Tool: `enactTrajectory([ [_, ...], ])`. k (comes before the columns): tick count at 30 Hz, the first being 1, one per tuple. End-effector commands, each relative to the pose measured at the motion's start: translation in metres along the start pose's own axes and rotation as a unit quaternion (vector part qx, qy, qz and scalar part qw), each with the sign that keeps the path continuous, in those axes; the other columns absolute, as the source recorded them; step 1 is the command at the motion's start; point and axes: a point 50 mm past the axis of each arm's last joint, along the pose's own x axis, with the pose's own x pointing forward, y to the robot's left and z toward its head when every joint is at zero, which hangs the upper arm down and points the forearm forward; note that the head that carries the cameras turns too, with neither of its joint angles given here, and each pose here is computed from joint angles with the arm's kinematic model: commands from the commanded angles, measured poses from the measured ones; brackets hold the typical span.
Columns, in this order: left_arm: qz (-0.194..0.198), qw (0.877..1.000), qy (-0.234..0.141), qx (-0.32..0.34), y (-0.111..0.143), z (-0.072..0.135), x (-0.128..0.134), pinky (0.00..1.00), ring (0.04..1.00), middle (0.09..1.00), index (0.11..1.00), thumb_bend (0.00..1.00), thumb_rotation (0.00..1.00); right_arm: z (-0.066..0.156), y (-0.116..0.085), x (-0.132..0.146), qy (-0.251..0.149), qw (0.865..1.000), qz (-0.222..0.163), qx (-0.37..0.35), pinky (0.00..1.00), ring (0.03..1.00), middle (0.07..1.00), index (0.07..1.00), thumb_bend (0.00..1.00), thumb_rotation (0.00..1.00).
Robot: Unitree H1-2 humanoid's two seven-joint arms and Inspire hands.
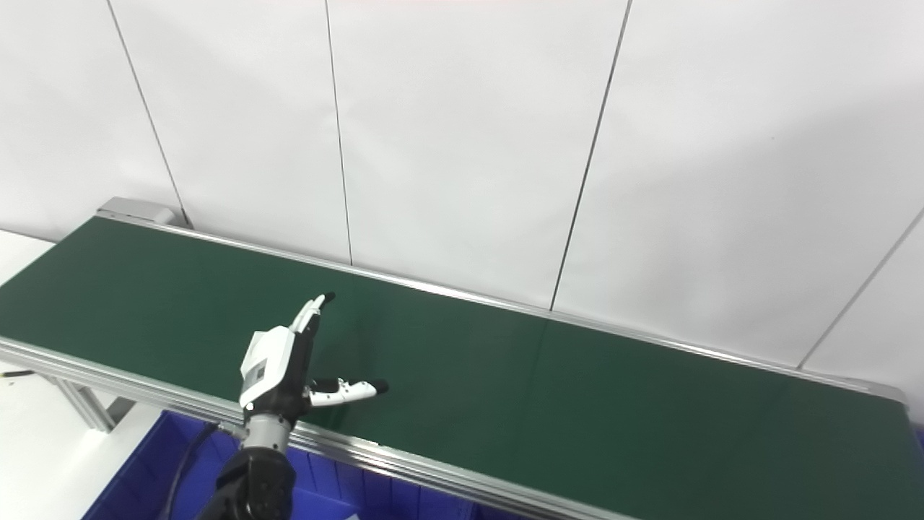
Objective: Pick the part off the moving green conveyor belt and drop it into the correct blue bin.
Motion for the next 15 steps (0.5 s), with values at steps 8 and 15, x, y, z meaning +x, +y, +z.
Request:
enactTrajectory([
  [8,-0.015,1.0,-0.012,0.025,0.026,-0.006,0.034,0.98,0.998,1.0,0.975,0.86,0.25,0.011,-0.004,0.005,-0.04,0.999,-0.01,-0.005,0.84,0.867,0.862,0.93,0.94,0.0],
  [15,-0.085,0.994,-0.021,0.068,0.044,-0.015,0.045,1.0,1.0,1.0,0.991,0.86,0.18,0.01,-0.002,0.007,-0.038,0.999,-0.007,-0.007,0.84,0.876,0.861,0.929,0.94,0.0],
])
